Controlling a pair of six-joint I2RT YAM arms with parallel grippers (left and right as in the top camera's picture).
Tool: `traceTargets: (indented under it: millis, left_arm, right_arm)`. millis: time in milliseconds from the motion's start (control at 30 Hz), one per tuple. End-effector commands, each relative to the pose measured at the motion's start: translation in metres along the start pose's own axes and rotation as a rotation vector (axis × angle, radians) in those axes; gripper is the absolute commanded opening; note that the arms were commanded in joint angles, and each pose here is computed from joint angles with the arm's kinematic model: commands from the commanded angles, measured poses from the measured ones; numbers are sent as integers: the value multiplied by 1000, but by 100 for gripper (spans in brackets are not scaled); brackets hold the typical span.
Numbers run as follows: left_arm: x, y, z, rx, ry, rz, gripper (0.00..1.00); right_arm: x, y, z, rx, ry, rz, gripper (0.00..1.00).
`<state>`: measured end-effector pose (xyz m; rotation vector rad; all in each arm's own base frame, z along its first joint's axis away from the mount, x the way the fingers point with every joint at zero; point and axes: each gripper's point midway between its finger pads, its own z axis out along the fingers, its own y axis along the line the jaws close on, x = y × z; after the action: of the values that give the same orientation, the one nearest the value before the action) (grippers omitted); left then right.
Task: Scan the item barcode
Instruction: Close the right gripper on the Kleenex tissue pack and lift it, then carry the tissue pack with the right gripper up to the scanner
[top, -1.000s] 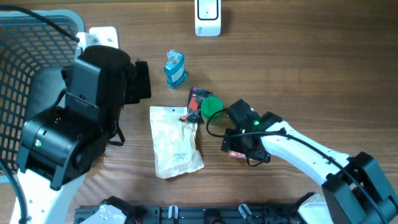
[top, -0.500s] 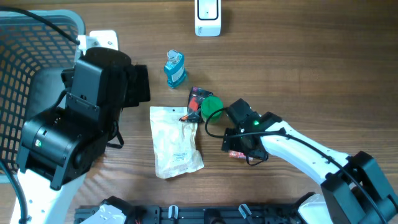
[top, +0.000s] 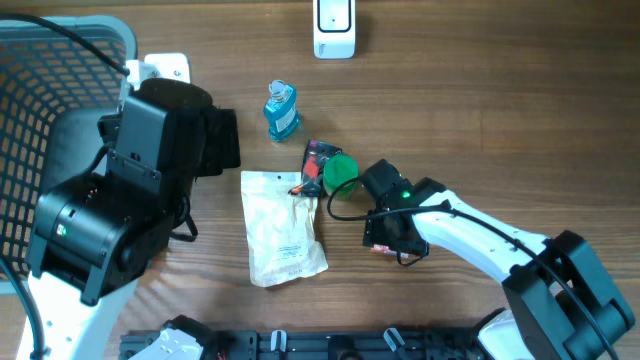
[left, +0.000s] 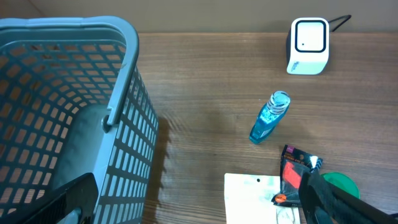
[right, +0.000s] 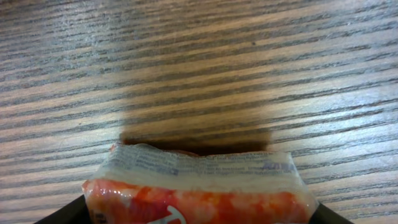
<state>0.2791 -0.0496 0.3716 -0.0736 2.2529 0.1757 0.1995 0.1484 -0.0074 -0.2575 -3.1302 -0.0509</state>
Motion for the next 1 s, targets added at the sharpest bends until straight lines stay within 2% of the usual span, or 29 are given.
traceTargets:
  millis: [0, 267, 600, 967]
  left_arm:
    - [-3, 7, -5, -18, -21, -29, 100]
    - [-3, 7, -5, -18, -21, -29, 100]
    - [-3, 7, -5, -18, -21, -28, 100]
    - [-3, 7, -5, -18, -21, -28, 100]
  right_arm:
    - [5, -3, 16, 19, 34, -30, 74]
    - [4, 8, 2, -5, 64, -29, 63]
    - [10, 10, -23, 21, 132, -41, 62]
    - [-6, 50, -121, -123, 199, -111, 63]
